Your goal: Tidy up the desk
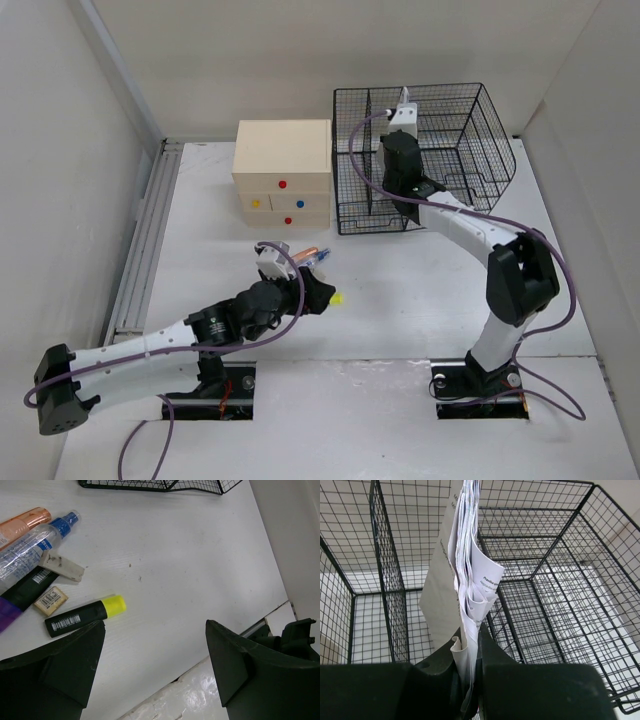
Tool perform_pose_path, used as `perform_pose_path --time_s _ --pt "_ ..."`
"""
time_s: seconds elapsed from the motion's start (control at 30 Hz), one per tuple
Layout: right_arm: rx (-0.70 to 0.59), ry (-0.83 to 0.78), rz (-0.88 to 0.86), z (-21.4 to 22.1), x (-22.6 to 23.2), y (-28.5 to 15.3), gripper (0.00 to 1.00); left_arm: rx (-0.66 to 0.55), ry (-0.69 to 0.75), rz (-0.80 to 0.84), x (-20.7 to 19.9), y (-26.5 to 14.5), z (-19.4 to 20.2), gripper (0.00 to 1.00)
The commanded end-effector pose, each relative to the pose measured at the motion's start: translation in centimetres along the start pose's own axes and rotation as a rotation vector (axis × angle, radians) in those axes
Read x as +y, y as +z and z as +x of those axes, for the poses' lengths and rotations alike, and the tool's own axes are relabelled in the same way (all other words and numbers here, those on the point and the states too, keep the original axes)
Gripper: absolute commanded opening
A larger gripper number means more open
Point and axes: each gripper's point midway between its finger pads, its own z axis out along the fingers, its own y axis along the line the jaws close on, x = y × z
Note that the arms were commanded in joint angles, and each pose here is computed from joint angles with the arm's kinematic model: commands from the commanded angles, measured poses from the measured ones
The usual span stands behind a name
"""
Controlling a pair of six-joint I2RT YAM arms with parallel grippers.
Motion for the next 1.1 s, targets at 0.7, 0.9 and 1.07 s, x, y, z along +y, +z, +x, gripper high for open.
perform_pose_path --time_s 0.7,0.9,1.07 --pt "-0.252 -0.092 -0.437 -12.3 -1.0 -10.6 1.0 -0.242 0.004 -0.031 -2.0 -2.3 -8.4 0.78" --pt "-0.312 -0.084 -0.737 -13.2 -2.2 -16.3 0.0 -0.391 -0.001 -0.163 -0.2 -2.8 -14.0 0.63" --pt "-0.211 -0.113 -0.991 -9.6 -0.8 -20.2 0.78 -0.442 -0.004 -0.21 1.6 -2.0 -17.5 0.2"
